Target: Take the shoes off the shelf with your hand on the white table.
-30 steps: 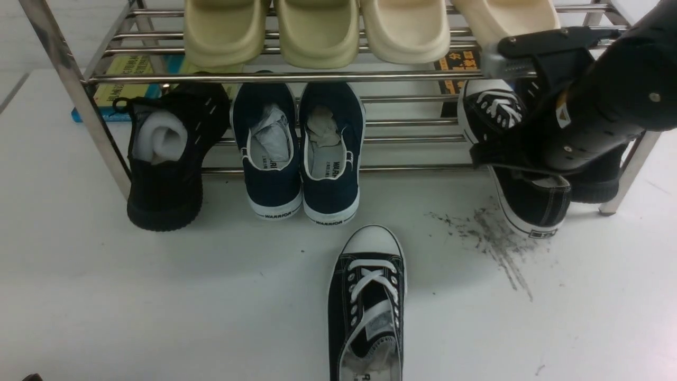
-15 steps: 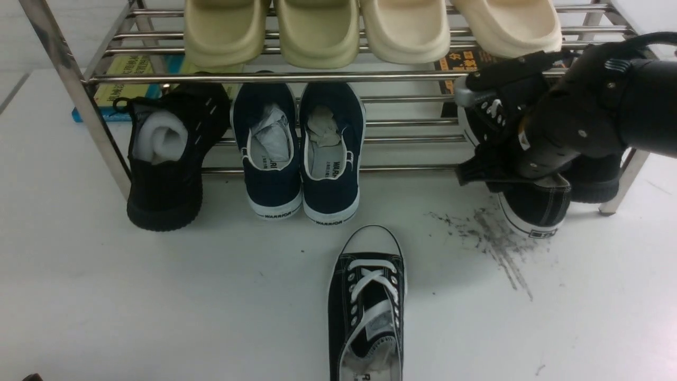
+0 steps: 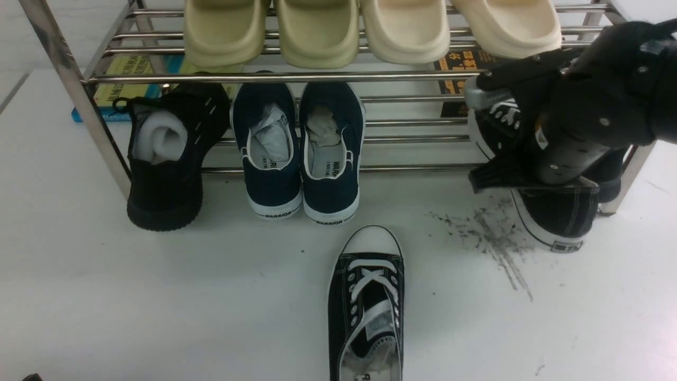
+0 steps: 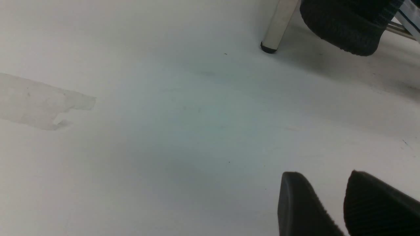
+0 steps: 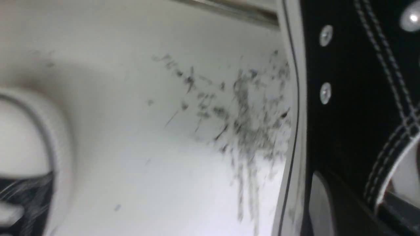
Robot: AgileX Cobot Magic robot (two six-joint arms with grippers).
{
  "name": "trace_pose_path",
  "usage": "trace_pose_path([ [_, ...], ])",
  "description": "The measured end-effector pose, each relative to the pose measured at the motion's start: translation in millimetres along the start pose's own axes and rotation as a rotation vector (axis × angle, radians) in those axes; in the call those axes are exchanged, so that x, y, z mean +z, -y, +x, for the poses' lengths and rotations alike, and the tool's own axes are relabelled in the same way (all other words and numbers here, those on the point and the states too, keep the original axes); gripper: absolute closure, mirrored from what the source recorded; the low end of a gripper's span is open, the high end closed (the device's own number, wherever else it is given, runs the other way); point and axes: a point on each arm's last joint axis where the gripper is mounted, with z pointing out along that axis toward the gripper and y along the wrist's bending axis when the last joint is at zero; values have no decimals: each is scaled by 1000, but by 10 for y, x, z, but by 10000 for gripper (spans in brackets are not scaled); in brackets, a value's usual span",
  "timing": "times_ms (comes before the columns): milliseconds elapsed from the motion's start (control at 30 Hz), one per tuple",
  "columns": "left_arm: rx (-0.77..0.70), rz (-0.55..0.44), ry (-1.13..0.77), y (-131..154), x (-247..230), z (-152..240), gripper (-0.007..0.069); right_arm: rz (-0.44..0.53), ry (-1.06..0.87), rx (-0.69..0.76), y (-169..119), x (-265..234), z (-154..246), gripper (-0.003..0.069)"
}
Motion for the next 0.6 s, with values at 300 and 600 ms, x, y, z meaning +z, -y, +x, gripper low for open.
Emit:
trace_pose_path([
  [300,0,0,0,0,0,0,384,-114,-58,-41,-216,-765,352,659],
  [600,0,0,0,0,0,0,384,-192,-198,-125,-490,-992,949,659],
])
